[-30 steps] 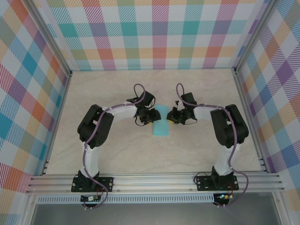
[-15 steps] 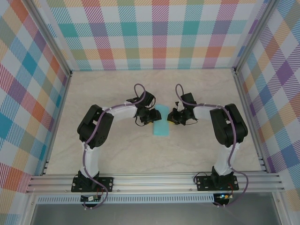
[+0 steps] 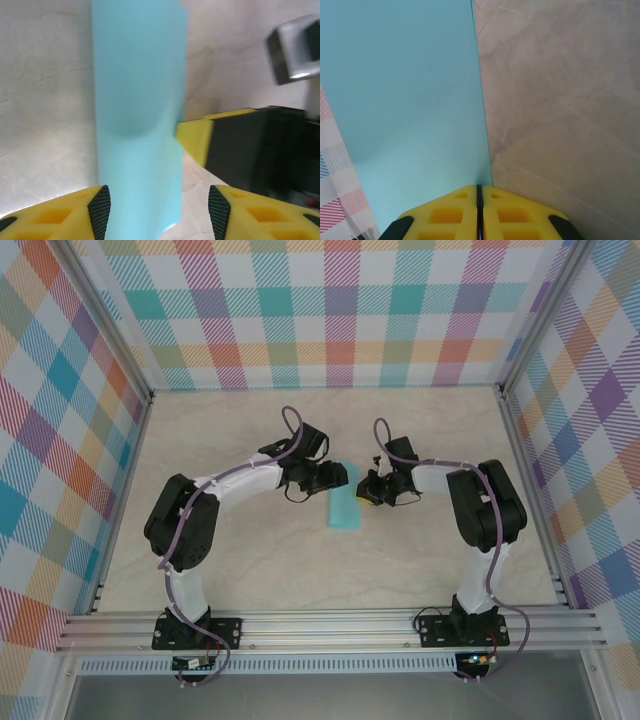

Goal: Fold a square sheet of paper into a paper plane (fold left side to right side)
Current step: Hold the square sheet of paper at the center of the table, then first fold the square sheet of paper in half at the center of the table.

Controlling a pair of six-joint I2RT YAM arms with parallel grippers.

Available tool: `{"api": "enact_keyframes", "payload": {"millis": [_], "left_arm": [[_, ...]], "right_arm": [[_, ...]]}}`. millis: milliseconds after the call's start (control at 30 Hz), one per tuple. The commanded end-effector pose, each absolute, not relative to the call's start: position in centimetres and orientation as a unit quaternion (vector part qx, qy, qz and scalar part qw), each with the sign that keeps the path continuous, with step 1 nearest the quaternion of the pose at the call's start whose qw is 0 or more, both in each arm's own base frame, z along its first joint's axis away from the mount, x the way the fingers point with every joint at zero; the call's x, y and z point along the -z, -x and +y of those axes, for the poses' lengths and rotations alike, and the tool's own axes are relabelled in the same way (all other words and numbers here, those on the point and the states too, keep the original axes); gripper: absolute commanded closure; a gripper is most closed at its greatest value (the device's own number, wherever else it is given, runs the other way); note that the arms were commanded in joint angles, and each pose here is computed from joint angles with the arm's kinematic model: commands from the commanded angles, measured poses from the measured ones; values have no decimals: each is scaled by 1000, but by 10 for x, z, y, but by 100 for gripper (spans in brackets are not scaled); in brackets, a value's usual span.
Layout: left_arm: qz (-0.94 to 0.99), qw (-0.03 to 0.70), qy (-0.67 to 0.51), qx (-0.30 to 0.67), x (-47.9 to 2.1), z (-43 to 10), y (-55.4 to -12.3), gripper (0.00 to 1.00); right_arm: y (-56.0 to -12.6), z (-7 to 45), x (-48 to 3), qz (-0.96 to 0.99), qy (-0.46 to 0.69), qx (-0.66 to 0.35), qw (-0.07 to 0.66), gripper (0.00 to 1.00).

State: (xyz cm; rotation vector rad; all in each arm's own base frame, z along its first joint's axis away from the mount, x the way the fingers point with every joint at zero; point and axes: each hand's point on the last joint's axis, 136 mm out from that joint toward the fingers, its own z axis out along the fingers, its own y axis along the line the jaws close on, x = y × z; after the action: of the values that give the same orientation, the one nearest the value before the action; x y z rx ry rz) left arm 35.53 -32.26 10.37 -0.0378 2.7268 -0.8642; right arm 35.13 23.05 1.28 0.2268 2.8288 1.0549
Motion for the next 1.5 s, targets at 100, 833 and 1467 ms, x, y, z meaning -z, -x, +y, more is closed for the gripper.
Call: {"api": "enact_keyframes", "payload": {"millis": [100,833,1467], "left_arm": [[934,119,-7,337,-104,-338,-347,56],[959,53,10,280,-18,-329,-338,66],[955,40,49,290,-15,-279,-308,68]], "right_arm": [[-313,207,41,962,-92,-256,-10,91],[-308,199,44,970,-86,-228,-17,91],[-308,196,47,973,-85,-214,-23,91]]}}
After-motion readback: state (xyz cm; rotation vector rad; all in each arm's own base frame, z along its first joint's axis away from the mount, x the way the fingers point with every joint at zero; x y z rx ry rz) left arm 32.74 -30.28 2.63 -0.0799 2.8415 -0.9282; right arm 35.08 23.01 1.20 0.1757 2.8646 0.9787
